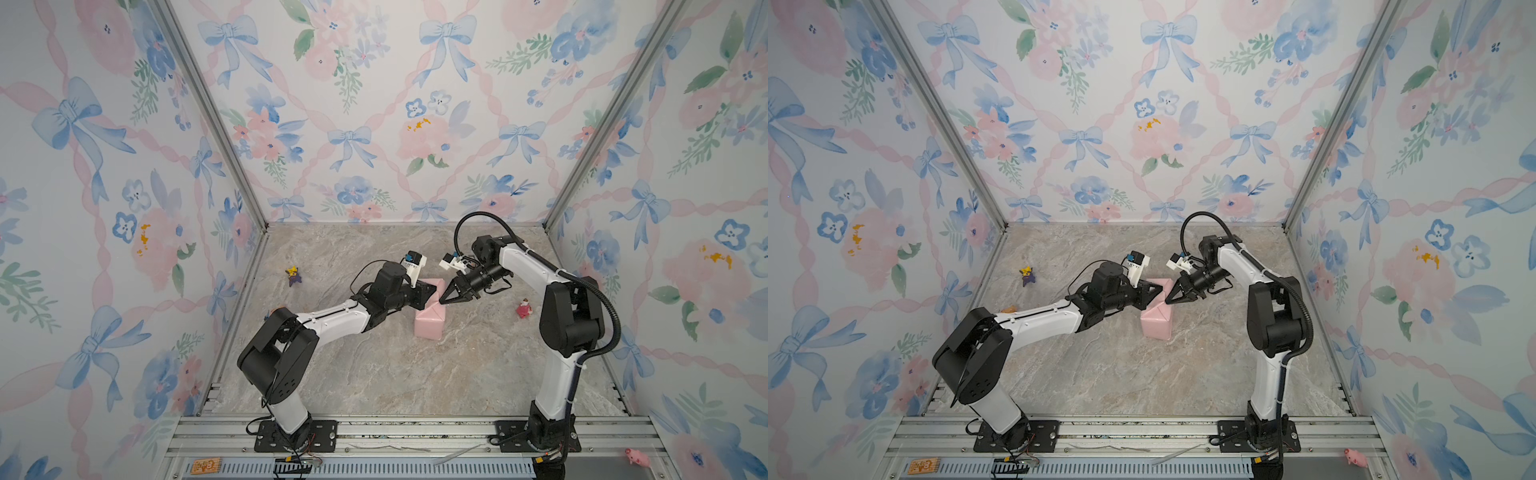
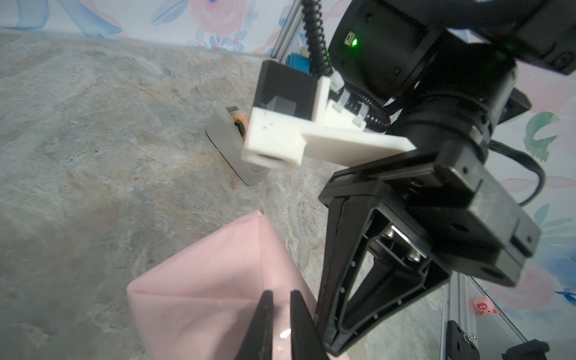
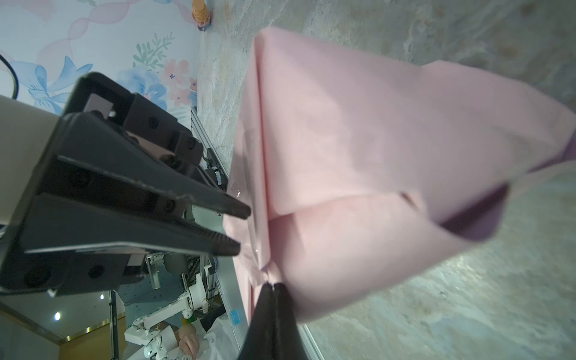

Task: Wrap a gift box in wrapping paper
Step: Stick the wrapping paper to the gift box.

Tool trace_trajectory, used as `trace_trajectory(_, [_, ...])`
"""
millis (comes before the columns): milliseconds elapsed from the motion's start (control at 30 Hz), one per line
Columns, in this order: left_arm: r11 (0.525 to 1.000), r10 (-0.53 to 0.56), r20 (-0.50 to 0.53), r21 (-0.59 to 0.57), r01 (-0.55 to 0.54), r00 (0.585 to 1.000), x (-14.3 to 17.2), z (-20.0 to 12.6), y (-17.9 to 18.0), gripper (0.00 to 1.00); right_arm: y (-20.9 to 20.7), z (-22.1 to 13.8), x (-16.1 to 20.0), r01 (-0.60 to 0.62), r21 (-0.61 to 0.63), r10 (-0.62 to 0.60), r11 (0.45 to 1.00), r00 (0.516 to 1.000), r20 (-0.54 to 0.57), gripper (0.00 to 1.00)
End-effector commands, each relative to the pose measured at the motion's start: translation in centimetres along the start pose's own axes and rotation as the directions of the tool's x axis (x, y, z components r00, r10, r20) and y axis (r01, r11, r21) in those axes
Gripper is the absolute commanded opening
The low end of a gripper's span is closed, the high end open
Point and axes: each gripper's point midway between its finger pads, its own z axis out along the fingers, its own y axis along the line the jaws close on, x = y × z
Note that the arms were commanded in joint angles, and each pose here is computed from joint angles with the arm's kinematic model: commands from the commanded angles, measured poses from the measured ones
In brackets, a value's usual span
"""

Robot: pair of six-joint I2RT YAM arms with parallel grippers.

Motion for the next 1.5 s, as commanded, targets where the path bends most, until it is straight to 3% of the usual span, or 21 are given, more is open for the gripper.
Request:
trace_trajectory(0, [0.999, 0.005, 0.014, 0.036, -0.005, 1.000, -0.4, 0.7, -0.6, 0.14, -2.6, 0.7, 0.6, -0.039, 0.071, 0.041, 0.997, 0.998, -0.037, 0.00])
trace_trajectory(467, [0.997, -0.024, -0.073, -0.080, 0.018, 0.997, 4.7, 0.9, 3.2, 0.13, -1.7, 0.1, 0.8, -0.035, 0.069, 0.037, 0.997, 0.999, -0.028, 0.01])
trace_trajectory(633, [0.994, -0.028, -0.105, -0.109, 0.016, 0.994, 6.5, 0.8, 4.2, 0.13, -0.8, -0.4, 1.1, -0.038, 0.072, 0.040, 0.997, 0.999, -0.020, 0.12])
trace_trajectory(1200, [0.991, -0.005, -0.133, -0.131, -0.013, 0.991, 7.6, 1.0, 4.7, 0.13, -0.8, -1.0, 2.7, -0.116, 0.096, 0.117, 0.989, 0.993, -0.014, 0.12])
trace_trajectory(1467, [0.983, 0.055, -0.160, -0.165, -0.082, 0.986, 8.2, 1.3, 4.6, 0.14, -0.1, -3.3, 3.1, -0.140, 0.144, 0.133, 0.980, 0.989, 0.061, 0.25])
